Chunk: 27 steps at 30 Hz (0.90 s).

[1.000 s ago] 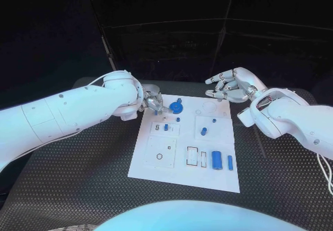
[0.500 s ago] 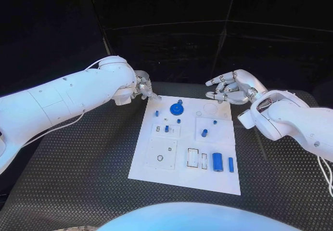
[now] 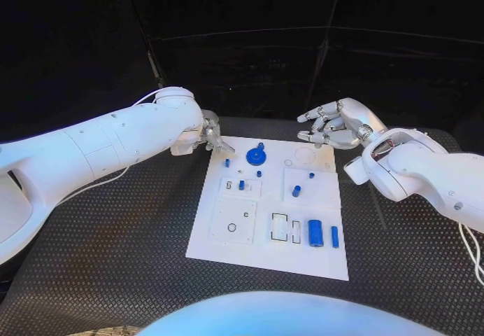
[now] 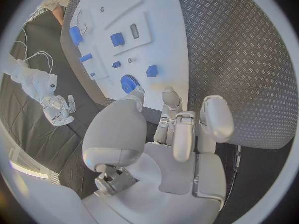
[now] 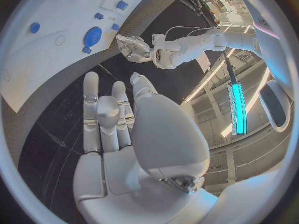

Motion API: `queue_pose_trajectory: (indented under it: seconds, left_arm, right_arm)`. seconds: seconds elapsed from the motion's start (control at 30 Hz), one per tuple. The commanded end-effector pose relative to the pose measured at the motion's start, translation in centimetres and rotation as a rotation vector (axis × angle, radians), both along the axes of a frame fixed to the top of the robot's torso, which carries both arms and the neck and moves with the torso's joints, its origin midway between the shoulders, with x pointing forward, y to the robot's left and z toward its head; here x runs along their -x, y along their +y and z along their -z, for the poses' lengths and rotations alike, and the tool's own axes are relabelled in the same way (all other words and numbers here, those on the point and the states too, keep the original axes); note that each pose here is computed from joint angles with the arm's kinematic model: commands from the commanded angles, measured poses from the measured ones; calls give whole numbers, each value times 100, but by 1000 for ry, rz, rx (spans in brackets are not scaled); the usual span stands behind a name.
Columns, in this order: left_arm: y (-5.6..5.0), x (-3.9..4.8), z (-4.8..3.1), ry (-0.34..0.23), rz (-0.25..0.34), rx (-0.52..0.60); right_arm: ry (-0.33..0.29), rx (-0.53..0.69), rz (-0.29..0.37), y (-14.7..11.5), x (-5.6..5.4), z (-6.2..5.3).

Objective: Assemble the parts on the task board

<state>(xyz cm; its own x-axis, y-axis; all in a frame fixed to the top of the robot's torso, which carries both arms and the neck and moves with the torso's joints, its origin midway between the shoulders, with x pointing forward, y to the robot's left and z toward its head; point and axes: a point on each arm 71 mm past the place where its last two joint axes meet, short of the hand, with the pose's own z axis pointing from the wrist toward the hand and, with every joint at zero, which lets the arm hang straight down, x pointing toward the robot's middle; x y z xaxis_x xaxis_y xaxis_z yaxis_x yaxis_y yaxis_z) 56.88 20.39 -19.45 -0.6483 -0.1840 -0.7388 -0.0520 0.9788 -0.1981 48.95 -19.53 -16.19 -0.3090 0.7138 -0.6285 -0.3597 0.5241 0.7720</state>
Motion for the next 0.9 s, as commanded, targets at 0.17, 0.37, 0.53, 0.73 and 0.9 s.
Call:
queue_pose_trajectory:
  seconds: [0.17,0.37,0.53,0.73,0.9]
  left_arm:
    - [-81,11,59,49,36,-30]
    - [-110,18,82,64,46,-38]
    - [-129,23,89,68,52,-40]
    - [-153,34,100,77,62,-44]
    - [-168,37,113,81,64,-46]
  right_arm:
    - [-1,-5,-9,24,-4,-11]
    - [-1,-5,-9,27,-6,-9]
    - [-1,-5,-11,34,-6,-9]
    - [-1,-5,-11,35,-7,-8]
    - [0,-5,-12,41,-8,-8]
